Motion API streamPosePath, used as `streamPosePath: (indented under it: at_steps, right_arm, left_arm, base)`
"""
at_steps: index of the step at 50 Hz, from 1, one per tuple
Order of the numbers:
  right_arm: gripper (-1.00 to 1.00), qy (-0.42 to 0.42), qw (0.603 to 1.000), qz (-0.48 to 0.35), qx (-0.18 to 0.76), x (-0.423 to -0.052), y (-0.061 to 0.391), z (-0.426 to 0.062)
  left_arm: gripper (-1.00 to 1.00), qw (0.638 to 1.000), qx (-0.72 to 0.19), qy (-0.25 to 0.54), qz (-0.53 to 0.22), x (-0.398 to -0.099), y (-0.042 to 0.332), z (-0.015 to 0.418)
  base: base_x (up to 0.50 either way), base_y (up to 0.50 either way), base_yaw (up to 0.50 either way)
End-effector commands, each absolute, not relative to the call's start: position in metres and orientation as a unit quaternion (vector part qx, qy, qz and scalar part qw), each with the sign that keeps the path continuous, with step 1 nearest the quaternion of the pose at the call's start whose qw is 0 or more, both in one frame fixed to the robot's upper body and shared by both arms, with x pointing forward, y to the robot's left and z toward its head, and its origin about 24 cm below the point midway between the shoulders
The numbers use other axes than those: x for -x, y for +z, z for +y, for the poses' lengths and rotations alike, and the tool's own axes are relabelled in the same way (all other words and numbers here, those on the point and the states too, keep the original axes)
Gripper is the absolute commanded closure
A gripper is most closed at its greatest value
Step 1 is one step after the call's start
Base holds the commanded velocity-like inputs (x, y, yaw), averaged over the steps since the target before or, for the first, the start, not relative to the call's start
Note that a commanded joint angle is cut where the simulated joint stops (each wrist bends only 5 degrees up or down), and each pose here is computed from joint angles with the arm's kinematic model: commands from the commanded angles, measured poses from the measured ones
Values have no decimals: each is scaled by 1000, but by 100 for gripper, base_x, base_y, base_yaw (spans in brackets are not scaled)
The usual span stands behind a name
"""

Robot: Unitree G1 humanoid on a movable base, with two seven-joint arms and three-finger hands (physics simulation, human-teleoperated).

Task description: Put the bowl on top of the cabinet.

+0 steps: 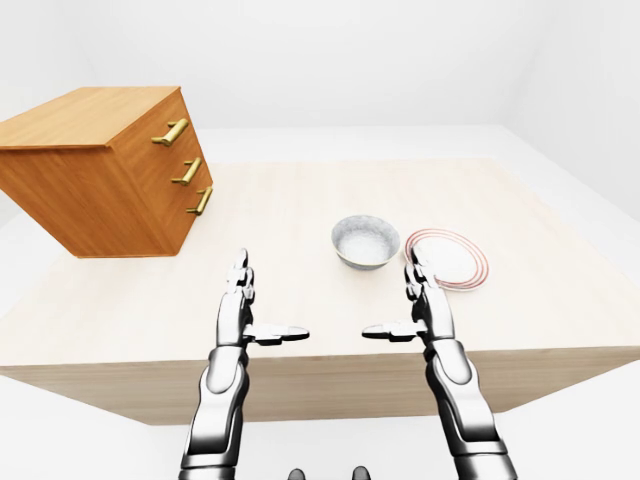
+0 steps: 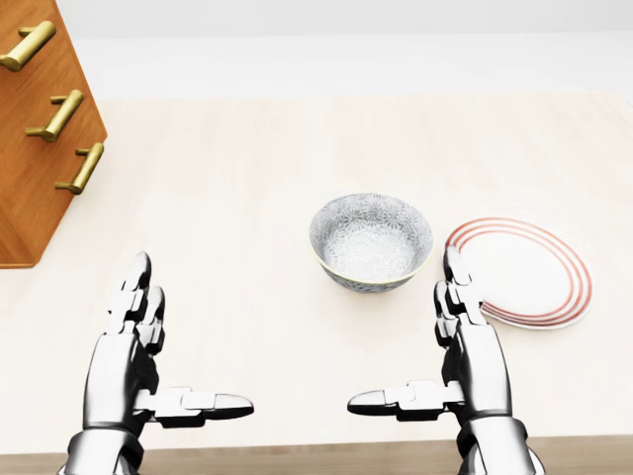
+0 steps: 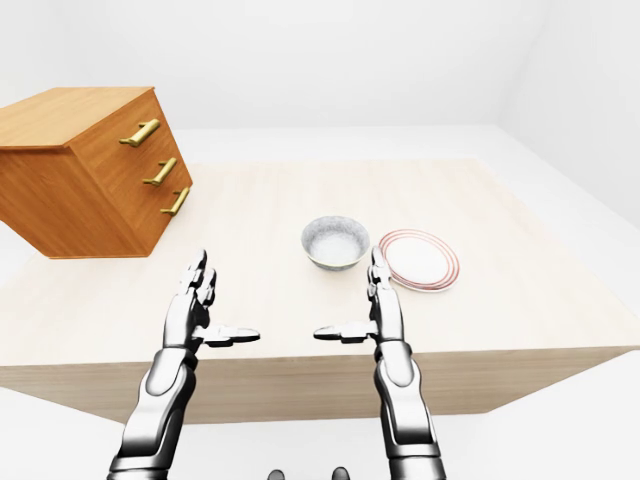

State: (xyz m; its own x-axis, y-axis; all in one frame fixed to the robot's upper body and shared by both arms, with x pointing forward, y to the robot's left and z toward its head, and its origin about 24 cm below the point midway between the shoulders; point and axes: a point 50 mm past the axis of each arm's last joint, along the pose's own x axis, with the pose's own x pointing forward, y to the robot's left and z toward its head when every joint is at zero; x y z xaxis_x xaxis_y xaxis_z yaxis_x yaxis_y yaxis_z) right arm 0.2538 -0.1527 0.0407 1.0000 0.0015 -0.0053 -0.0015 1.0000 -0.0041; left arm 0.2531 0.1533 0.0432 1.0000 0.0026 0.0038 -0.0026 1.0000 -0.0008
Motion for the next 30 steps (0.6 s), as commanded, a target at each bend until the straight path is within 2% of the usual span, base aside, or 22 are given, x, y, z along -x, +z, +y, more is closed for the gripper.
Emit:
streamPosePath:
  at_steps: [1, 9, 12, 17, 20, 24, 25, 30]
  right_arm:
    - [-100, 2, 1000, 9, 7, -254, 39, -158]
    - [-100, -8, 1000, 14, 22, -255, 34, -162]
    - [-100, -25, 999, -9, 29, -253, 58, -171]
    - [-100, -51, 983, -167, 54, -242, 133, -186]
    - [-100, -60, 966, -240, 70, -226, 166, -192]
    - [-100, -83, 941, -317, 84, -202, 199, -207]
    - [-100, -105, 924, -357, 83, -186, 215, -219]
    - [-100, -142, 911, -381, 74, -165, 223, -240]
  left_arm:
    - [-100, 1000, 0, 4, -10, -251, 51, 161]
    - [-100, 1000, 0, 7, -14, -249, 57, 163]
    - [-100, 999, 6, 17, -31, -250, 68, 171]
    - [-100, 986, 0, 67, -150, -246, 125, 205]
    - [-100, 968, -9, 97, -229, -232, 161, 222]
    - [-100, 954, -2, 128, -272, -220, 180, 236]
    - [-100, 946, 10, 146, -291, -214, 187, 245]
    - [-100, 936, 21, 182, -302, -206, 191, 260]
  base:
    - [0, 0, 0]
    - [0, 0, 0]
    - [0, 0, 0]
    - [0, 0, 0]
    - [0, 0, 0]
    - [0, 0, 0]
    - [0, 0, 0]
    - [0, 0, 0]
